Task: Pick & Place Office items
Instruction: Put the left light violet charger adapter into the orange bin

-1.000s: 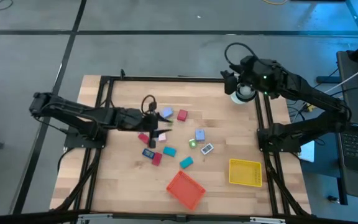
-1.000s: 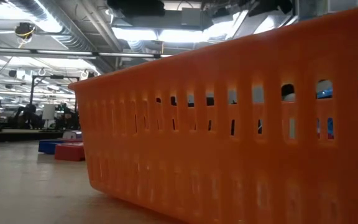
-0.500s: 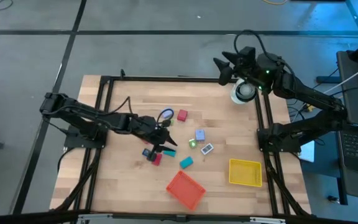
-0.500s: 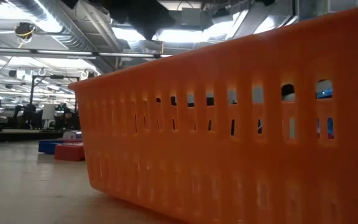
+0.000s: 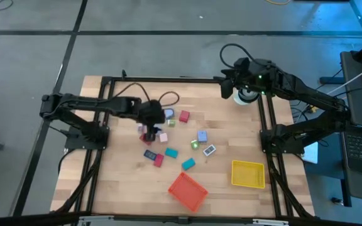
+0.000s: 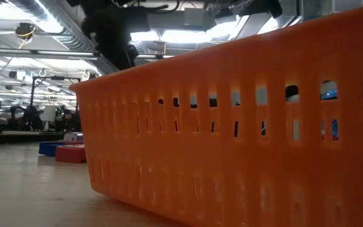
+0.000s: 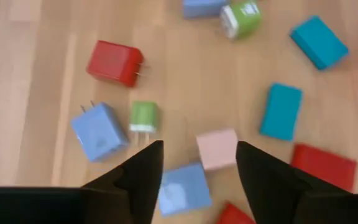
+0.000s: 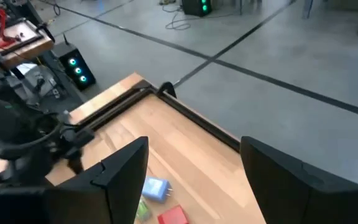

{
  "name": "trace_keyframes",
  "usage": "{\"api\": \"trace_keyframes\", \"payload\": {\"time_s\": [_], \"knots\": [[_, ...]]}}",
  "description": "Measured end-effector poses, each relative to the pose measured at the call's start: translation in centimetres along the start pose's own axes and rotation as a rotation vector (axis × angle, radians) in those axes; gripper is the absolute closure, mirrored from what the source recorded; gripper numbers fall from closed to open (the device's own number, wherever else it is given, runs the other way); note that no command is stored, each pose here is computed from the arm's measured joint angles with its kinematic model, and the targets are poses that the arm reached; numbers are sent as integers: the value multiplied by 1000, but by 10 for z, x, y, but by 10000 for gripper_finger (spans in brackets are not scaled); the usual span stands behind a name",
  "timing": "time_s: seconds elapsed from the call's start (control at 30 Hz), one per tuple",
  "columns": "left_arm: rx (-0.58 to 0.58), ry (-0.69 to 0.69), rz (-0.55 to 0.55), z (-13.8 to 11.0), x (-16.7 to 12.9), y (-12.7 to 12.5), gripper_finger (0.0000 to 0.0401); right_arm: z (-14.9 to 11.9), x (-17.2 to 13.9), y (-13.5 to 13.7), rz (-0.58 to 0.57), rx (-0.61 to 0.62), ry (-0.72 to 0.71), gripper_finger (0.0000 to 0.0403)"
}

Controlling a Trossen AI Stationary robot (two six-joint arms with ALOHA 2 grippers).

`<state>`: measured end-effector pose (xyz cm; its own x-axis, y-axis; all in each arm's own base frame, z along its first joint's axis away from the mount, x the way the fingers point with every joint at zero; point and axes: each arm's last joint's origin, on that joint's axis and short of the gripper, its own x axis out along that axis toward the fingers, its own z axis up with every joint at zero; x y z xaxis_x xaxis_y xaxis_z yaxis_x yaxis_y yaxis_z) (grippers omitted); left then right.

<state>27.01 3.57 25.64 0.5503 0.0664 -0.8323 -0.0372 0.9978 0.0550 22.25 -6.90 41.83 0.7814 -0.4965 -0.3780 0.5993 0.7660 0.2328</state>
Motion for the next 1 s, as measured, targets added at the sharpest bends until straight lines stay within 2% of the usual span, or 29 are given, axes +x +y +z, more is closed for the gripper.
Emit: {"api": "trace_keyframes", "payload": {"time_s": [0.13,0.23,0.3,0.4,0.57,0.77,0.87,0.93,1.0], "knots": [[-25,-15,4,4,12,9,162,0,0,0,5,-10,-4,142],[-21,81,8,-2,27,7,143,0,0,0,6,-11,-3,142],[-7,130,50,-5,35,7,136,0,1,1,5,-24,-1,142],[-2,162,111,-7,41,10,130,-1,5,1,1,-47,11,142],[-20,336,74,-23,46,13,127,-2,7,2,-1,-54,16,142],[-14,249,47,-13,58,8,127,-2,7,2,1,-63,16,142],[-7,336,36,-21,65,7,127,-2,7,2,3,-68,17,142],[46,379,11,-25,68,6,127,-2,7,2,3,-68,17,142],[205,451,-45,-31,67,0,127,-2,7,2,6,-68,18,142]]}}
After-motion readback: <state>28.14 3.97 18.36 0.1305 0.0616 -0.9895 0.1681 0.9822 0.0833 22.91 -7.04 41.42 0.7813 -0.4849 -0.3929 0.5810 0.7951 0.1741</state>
